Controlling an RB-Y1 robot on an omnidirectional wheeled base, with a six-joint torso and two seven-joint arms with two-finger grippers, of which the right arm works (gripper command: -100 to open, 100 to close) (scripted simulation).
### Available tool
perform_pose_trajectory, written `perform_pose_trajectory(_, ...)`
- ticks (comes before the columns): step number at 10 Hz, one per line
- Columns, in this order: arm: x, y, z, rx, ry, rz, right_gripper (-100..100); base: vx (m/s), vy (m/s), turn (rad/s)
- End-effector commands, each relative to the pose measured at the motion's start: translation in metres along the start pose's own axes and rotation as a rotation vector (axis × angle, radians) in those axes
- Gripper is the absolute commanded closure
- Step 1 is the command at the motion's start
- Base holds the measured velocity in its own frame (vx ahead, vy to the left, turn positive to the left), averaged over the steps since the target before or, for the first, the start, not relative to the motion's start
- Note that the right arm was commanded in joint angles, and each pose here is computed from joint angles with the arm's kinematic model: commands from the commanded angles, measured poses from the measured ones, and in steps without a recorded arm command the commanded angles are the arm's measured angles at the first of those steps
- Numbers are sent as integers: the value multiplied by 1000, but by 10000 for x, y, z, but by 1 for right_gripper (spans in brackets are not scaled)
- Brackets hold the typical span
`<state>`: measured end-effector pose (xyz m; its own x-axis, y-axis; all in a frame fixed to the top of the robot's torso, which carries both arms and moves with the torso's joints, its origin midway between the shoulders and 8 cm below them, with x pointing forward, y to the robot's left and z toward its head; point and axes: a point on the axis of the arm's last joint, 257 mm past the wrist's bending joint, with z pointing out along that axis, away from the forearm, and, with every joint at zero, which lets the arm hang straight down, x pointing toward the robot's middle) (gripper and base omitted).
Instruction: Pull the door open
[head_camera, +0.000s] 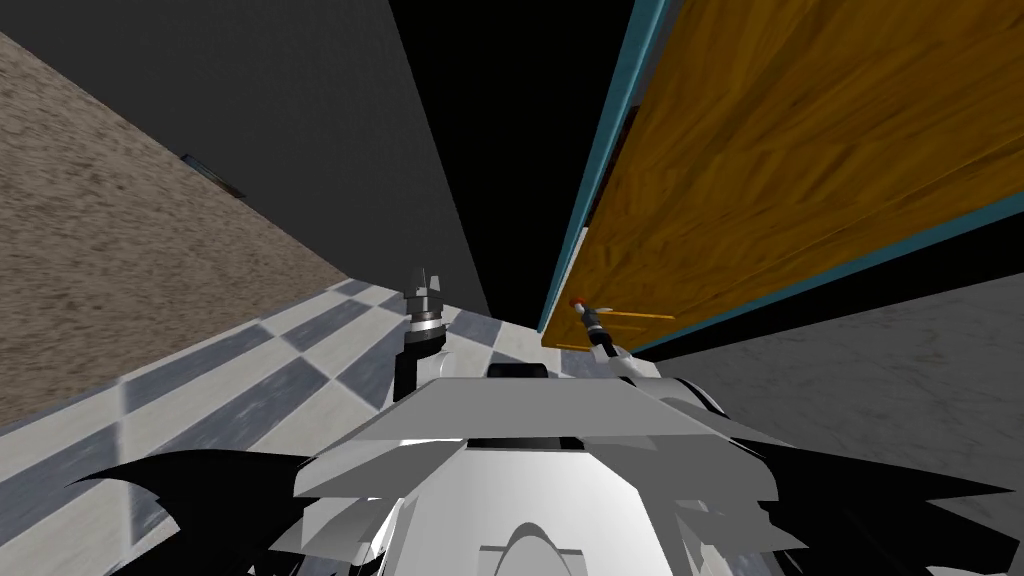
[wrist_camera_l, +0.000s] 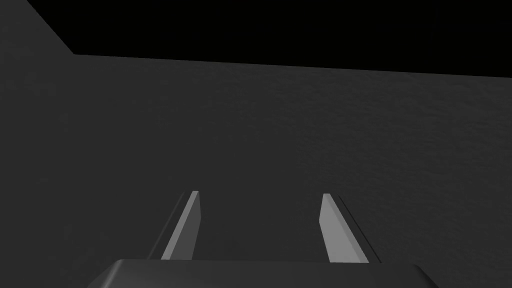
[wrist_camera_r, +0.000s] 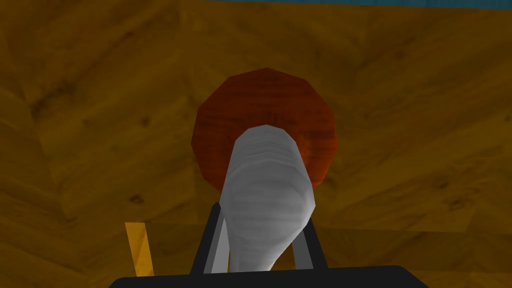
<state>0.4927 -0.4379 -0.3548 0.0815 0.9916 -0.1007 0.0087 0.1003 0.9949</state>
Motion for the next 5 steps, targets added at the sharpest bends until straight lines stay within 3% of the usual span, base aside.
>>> perform_pose_trajectory(1,16,2,-8,-1,7,-1,100,-220,-78,89)
perform_pose_trajectory(2,18,1,-1,-1,5,1,100,-99,-33,27)
perform_pose_trajectory(3,43,-16,-51,0,29,1,100,-117,-16,82)
perform_pose_trajectory(5,51,-8,-89,-5,51,0,100,-200,-58,82)
